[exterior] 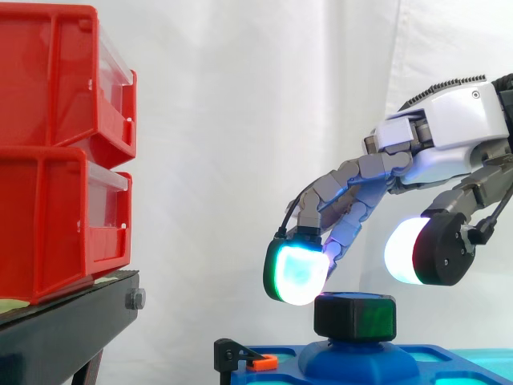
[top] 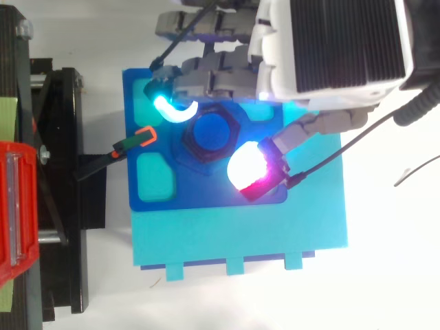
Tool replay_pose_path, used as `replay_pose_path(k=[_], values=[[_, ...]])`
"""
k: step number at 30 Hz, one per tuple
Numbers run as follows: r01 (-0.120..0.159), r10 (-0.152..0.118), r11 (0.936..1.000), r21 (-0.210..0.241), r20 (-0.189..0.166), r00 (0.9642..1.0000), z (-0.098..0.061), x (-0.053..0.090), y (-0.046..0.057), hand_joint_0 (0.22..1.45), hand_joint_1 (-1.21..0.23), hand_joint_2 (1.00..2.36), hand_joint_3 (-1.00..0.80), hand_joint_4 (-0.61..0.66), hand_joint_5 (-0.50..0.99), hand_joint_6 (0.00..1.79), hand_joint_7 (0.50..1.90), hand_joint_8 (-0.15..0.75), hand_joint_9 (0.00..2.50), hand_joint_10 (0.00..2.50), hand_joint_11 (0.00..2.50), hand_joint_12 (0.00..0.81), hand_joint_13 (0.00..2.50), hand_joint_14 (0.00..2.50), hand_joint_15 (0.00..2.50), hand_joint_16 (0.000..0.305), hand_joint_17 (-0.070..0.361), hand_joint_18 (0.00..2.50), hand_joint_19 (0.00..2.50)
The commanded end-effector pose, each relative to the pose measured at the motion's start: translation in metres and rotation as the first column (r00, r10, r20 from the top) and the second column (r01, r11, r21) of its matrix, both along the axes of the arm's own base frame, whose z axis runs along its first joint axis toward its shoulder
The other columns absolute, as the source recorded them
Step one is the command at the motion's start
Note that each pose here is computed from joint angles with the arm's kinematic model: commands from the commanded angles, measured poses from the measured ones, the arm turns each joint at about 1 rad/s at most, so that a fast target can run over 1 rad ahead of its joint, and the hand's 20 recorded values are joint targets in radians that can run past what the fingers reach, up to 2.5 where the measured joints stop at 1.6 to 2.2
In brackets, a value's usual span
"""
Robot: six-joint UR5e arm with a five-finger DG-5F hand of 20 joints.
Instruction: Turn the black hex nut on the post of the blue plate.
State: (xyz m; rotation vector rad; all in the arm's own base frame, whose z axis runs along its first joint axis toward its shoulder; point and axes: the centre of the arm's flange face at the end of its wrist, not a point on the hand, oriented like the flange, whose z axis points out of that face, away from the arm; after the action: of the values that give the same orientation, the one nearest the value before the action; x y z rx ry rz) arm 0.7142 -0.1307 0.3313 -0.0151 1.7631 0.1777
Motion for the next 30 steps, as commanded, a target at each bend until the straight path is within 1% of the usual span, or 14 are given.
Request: replay_pose_path(k=[1,2,4,8,10,12,15,16,18,19,20,22,28,30], values=[[-0.005,0.005,1.0000,-0.002,0.000,1.0000,0.000,-0.003,-0.009,0.48,-0.43,1.00,-0.50,0.21,-0.10,0.50,0.82,0.261,0.70,0.00,0.00,0.324,0.31,0.00,0.00,0.041,0.092,0.02,0.02],[-0.005,0.005,1.0000,-0.002,0.000,1.0000,0.000,-0.003,-0.009,0.48,-0.43,1.00,-0.50,0.21,-0.10,0.50,0.81,0.260,0.69,0.00,0.00,0.324,0.30,0.00,0.00,0.041,0.093,0.02,0.02],[-0.006,0.006,1.0000,-0.001,0.002,1.0000,0.000,-0.003,-0.013,0.48,-0.43,1.00,-0.50,0.21,-0.11,0.50,0.82,0.262,0.69,0.00,0.00,0.323,0.31,0.00,0.00,0.041,0.093,0.02,0.03],[-0.012,0.012,0.9999,0.001,0.006,0.9999,0.002,-0.003,-0.013,0.48,-0.43,1.00,-0.50,0.21,-0.11,0.50,0.81,0.262,0.69,0.00,0.00,0.324,0.31,0.00,0.00,0.041,0.092,0.02,0.03],[-0.018,0.018,0.9998,0.003,0.011,0.9998,0.001,-0.002,-0.009,0.48,-0.43,1.00,-0.50,0.21,-0.11,0.50,0.82,0.261,0.69,0.00,0.00,0.324,0.31,0.00,0.00,0.041,0.093,0.03,0.03],[-0.019,0.019,0.9998,0.003,0.015,0.9997,0.002,-0.001,-0.008,0.48,-0.43,1.00,-0.50,0.21,-0.11,0.50,0.82,0.262,0.70,0.00,0.00,0.323,0.31,0.00,0.00,0.041,0.092,0.03,0.03],[-0.029,0.029,0.9996,0.005,0.022,0.9993,0.003,0.002,0.003,0.48,-0.43,1.00,-0.50,0.22,-0.11,0.50,0.81,0.265,0.70,0.00,0.00,0.324,0.32,0.00,0.00,0.041,0.093,0.03,0.02],[-0.029,0.029,0.9996,0.005,0.022,0.9993,0.003,0.002,0.003,0.48,-0.43,1.00,-0.50,0.22,-0.11,0.50,0.81,0.265,0.70,0.00,0.00,0.324,0.32,0.00,0.00,0.041,0.093,0.03,0.02],[-0.045,0.045,0.9989,0.010,0.028,0.9986,0.005,0.005,0.016,0.48,-0.43,1.00,-0.50,0.23,-0.11,0.50,0.82,0.267,0.70,0.00,0.00,0.325,0.32,0.00,0.00,0.041,0.093,0.03,0.03],[-0.050,0.049,0.9987,0.012,0.024,0.9985,0.003,0.005,0.019,0.48,-0.43,1.00,-0.50,0.22,-0.11,0.50,0.81,0.264,0.69,0.00,0.00,0.325,0.32,0.00,0.00,0.041,0.093,0.03,0.03],[-0.057,0.057,0.9983,0.011,0.024,0.9981,0.003,0.007,0.026,0.48,-0.43,1.00,-0.50,0.23,-0.11,0.50,0.81,0.265,0.68,0.00,0.00,0.327,0.31,0.00,0.00,0.042,0.094,0.02,0.03],[-0.064,0.063,0.9979,0.011,0.024,0.9977,0.003,0.008,0.033,0.47,-0.44,1.00,-0.50,0.24,-0.12,0.50,0.82,0.269,0.67,0.00,0.00,0.334,0.30,0.00,0.00,0.043,0.096,0.02,0.02],[-0.070,0.070,0.9975,0.006,0.024,0.9973,0.003,0.011,0.055,0.40,-0.51,1.00,-0.50,0.24,-0.15,0.50,0.81,0.292,0.59,0.00,0.00,0.371,0.27,0.00,0.00,0.050,0.112,0.00,0.03],[-0.070,0.070,0.9975,0.005,0.024,0.9972,0.003,0.012,0.059,0.40,-0.52,1.00,-0.50,0.25,-0.15,0.50,0.81,0.290,0.57,0.00,0.00,0.374,0.26,0.00,0.00,0.051,0.115,0.00,0.02]])
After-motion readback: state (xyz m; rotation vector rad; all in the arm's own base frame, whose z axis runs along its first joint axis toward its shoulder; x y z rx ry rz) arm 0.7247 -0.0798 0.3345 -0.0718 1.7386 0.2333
